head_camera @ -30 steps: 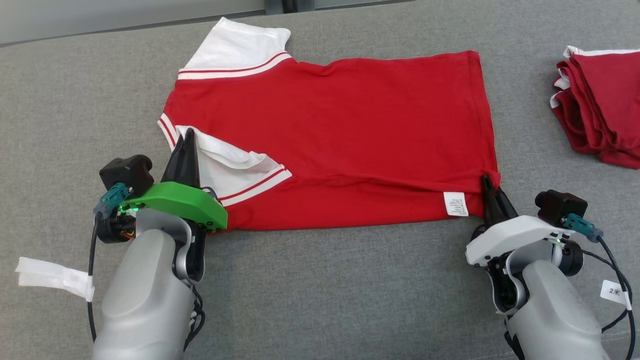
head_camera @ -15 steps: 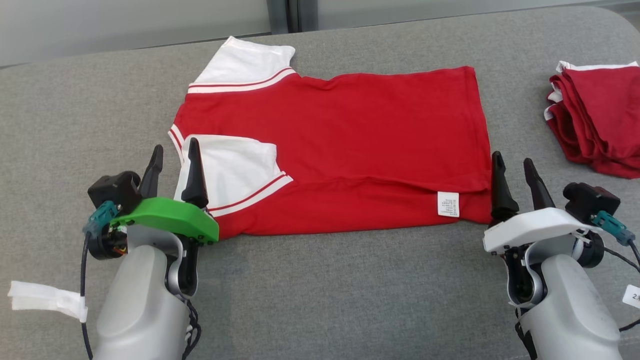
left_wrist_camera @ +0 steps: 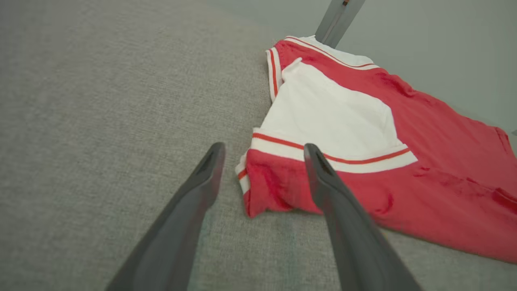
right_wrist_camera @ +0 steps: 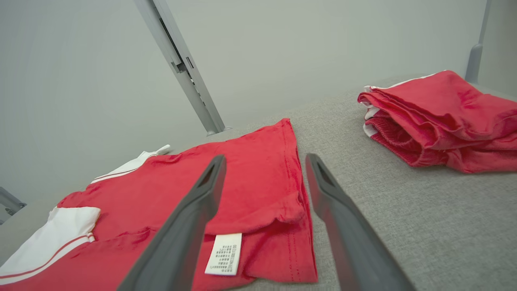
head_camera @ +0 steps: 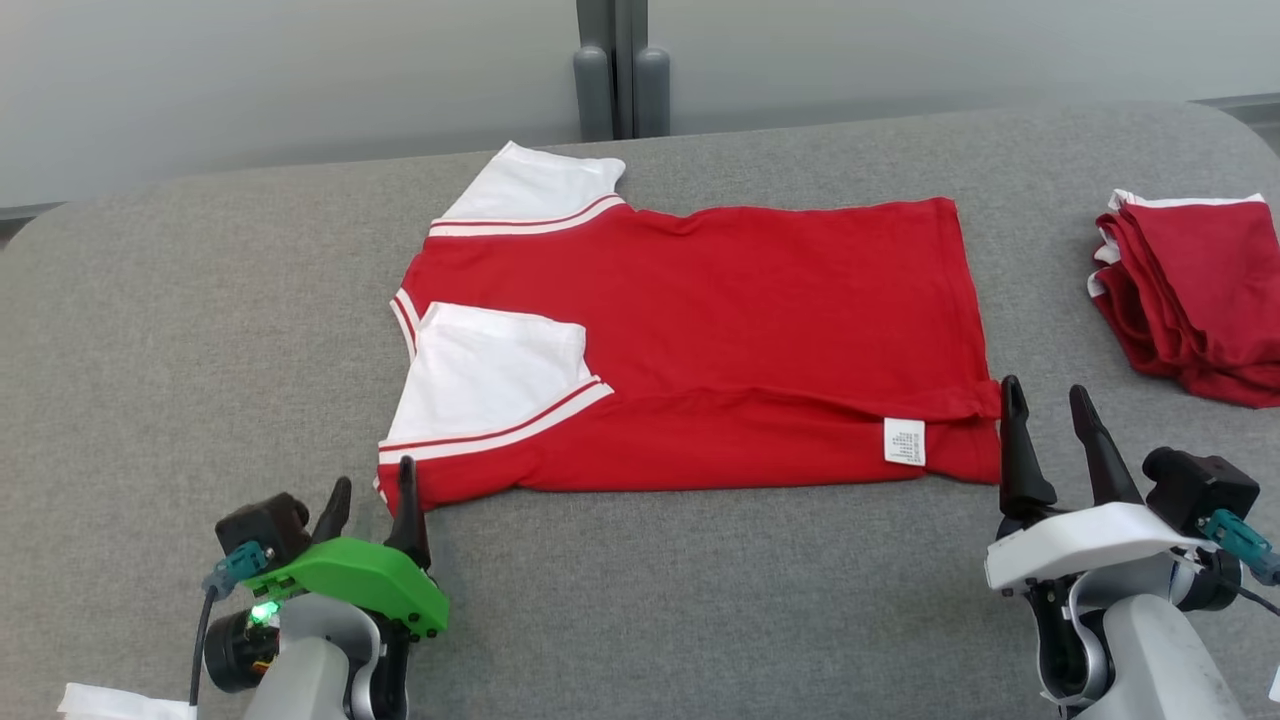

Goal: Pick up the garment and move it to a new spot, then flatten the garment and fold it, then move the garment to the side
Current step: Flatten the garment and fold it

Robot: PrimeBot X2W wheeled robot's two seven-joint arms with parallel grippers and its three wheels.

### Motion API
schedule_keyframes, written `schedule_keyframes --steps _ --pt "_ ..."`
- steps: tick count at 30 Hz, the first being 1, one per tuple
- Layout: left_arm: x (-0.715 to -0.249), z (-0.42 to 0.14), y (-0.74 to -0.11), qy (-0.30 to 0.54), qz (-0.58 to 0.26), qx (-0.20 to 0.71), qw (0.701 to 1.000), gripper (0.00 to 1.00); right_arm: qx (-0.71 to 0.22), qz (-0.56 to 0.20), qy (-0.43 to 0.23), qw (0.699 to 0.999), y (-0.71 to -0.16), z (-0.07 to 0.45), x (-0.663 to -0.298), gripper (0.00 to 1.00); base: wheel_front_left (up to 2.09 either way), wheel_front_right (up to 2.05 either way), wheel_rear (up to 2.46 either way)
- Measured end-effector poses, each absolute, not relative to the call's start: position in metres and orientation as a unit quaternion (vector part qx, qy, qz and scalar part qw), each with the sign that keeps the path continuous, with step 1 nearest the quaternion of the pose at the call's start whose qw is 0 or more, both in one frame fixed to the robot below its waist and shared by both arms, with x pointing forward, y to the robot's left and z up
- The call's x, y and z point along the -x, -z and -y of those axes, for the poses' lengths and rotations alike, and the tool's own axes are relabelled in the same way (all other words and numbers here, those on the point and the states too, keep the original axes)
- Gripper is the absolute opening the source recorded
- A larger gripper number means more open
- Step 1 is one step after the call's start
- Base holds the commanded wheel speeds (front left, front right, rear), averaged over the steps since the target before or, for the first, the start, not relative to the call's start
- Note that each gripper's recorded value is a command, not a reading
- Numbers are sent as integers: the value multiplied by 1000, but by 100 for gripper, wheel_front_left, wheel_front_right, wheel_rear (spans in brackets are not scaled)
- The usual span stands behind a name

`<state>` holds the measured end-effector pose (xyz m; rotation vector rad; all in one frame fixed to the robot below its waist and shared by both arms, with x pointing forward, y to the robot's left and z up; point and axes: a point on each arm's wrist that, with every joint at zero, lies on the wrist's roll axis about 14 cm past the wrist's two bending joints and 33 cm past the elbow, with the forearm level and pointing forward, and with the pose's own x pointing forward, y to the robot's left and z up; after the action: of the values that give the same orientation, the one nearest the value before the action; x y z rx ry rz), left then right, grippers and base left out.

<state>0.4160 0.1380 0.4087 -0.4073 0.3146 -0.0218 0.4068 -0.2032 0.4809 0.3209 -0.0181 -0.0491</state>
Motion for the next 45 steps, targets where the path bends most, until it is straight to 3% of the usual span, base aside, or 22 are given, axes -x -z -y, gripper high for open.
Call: schedule_keyframes --steps 13,14,16,17,28,36,37,38,39,40,45 --pt "-411 -128 -373 -7 -250 246 936 100 -148 -18 31 988 -465 207 -396 100 0 0 0" --pt "-413 -127 -373 -6 -250 246 936 85 -147 -24 33 988 -462 209 -395 100 0 0 0" --pt "-417 -125 -372 -4 -247 246 937 25 -142 -46 39 988 -452 212 -391 100 0 0 0" --pt "-419 -123 -372 -2 -246 247 937 2 -140 -56 43 988 -447 215 -389 100 0 0 0" --pt "-425 -124 -379 4 -216 244 945 0 -130 -136 50 981 -410 216 -396 100 0 0 0" --pt "-421 -133 -385 0 -198 240 950 0 -123 -221 19 967 -377 191 -406 100 0 0 0" --pt "-421 -134 -386 0 -196 240 951 0 -122 -228 15 966 -375 189 -407 84 0 0 0" --pt "-421 -134 -387 0 -193 240 951 0 -122 -231 14 965 -375 188 -408 42 0 0 0" --pt "-421 -134 -390 1 -189 242 952 0 -122 -237 11 964 -374 186 -408 27 0 0 0" --pt "-421 -134 -392 3 -184 245 952 0 -123 -239 8 963 -374 184 -409 0 0 0 0" --pt "-423 -129 -408 13 -160 250 955 0 -135 -224 7 965 -385 181 -411 0 0 0 0"
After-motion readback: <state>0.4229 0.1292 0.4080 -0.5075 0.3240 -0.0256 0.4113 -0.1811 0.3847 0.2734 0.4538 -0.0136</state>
